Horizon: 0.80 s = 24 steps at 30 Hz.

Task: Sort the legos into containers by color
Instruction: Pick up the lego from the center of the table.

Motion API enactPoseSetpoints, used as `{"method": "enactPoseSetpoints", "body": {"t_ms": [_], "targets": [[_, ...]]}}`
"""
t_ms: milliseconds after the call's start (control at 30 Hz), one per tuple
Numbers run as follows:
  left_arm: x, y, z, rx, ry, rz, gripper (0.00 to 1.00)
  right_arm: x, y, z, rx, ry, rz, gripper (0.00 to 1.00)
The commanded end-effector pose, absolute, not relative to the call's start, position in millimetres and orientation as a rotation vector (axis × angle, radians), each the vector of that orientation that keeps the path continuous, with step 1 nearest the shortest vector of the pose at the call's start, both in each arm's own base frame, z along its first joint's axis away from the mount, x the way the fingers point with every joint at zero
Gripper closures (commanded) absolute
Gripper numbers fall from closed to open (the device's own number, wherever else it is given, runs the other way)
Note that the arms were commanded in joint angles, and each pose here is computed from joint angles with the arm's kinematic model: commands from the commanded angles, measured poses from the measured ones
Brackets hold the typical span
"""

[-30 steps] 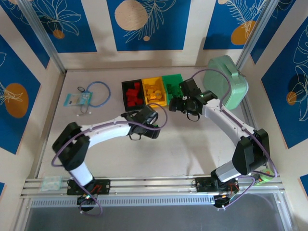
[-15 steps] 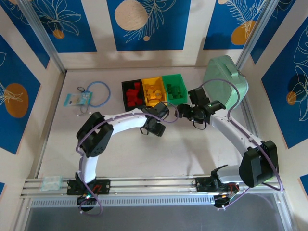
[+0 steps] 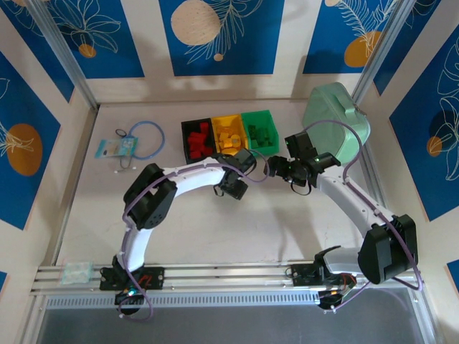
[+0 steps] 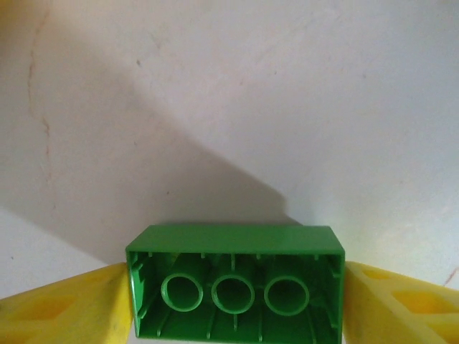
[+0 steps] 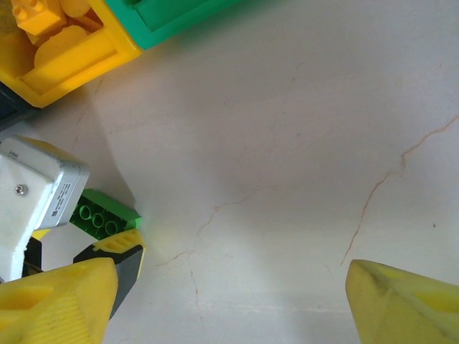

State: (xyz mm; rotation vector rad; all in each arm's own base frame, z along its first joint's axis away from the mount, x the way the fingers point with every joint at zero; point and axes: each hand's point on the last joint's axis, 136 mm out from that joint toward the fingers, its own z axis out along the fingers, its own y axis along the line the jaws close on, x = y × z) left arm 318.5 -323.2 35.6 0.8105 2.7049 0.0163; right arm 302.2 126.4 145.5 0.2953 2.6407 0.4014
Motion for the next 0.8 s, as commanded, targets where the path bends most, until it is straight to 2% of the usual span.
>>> {"method": "enactPoseSetpoints", "body": {"t_ms": [0, 267, 500, 767], "targets": [[320.8, -320.8, 30.8, 0.848, 2.729, 0.06, 0.33, 296.7, 129.8, 150.2, 0.292, 2.632, 0.451, 0.16], [321.7, -324.6, 42.7, 0.824, 2.722, 0.022, 0.44, 292.8, 124.0, 150.8, 0.307, 2.621, 0.453, 0.17], [331.2, -342.3, 76.8, 0.757, 2.67, -0.132, 0.44, 289.7, 118.8, 153.1, 0.317, 2.614, 0.431, 0.17], [373.0, -366.8, 128.7, 0.642, 2.515, -0.318, 0.44, 280.3, 103.4, 153.3, 0.396, 2.576, 0.377, 0.17]]}}
